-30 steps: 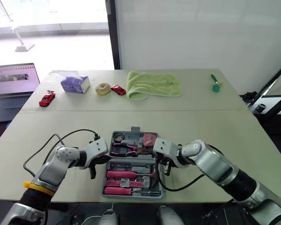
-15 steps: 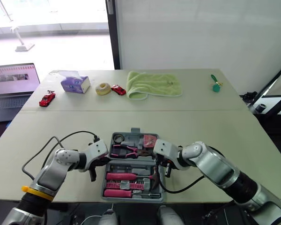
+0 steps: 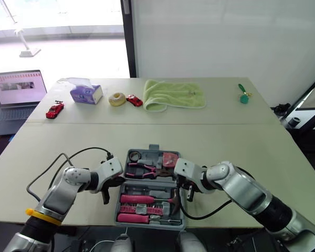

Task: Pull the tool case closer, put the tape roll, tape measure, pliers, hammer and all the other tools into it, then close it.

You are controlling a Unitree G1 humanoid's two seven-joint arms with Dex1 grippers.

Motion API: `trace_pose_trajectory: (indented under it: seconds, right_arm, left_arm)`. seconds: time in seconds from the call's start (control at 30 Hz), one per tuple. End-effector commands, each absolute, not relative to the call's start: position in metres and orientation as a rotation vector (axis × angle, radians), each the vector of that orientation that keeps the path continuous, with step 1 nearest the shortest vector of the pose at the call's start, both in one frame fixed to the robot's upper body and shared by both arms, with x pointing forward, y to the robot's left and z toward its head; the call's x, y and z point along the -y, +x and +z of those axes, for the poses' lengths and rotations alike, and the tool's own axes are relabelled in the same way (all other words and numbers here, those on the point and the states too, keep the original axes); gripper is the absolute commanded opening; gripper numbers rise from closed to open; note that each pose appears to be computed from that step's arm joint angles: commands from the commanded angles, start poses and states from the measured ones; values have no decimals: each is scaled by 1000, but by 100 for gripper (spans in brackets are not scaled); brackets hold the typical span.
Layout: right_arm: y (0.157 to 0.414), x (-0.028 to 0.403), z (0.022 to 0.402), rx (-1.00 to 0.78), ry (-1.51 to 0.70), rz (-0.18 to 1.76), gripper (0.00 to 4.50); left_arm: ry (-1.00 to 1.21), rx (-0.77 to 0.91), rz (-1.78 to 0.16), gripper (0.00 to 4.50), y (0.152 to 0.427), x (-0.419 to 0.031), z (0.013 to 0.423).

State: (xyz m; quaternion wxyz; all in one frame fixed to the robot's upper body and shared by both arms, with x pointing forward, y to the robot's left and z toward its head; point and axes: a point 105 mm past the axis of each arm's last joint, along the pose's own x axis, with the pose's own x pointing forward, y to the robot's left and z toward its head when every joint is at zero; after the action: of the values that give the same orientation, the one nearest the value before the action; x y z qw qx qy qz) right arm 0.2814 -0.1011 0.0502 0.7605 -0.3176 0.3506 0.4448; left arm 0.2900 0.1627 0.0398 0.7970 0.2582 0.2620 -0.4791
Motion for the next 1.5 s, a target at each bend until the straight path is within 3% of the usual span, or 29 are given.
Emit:
trace_pose_trajectory:
  seconds: [0.03, 0.83, 1.17, 1.27, 1.33, 1.43, 1.5]
  right_arm:
    - [288, 96, 60, -701, -683, 963, 3]
    - [298, 99, 64, -686, -700, 944, 3]
    - [302, 135, 79, -663, -703, 830, 3]
    - [299, 148, 90, -629, -686, 792, 3]
    - [290, 148, 100, -587, -637, 800, 3]
    - [282, 135, 104, -544, -497, 820, 3]
    - [277, 131, 100, -555, -451, 828, 3]
  left_arm:
    - [531, -622, -1073, 0, 280, -159, 24]
    - [528, -640, -1028, 0, 278, -174, 22]
    - [522, -696, -827, 0, 276, -230, 49]
    - [530, -611, -817, 0, 276, -236, 70]
    - [447, -342, -894, 0, 276, -217, 100]
    - [450, -210, -1119, 0, 247, -199, 100]
    - [289, -124, -1187, 0, 236, -186, 103]
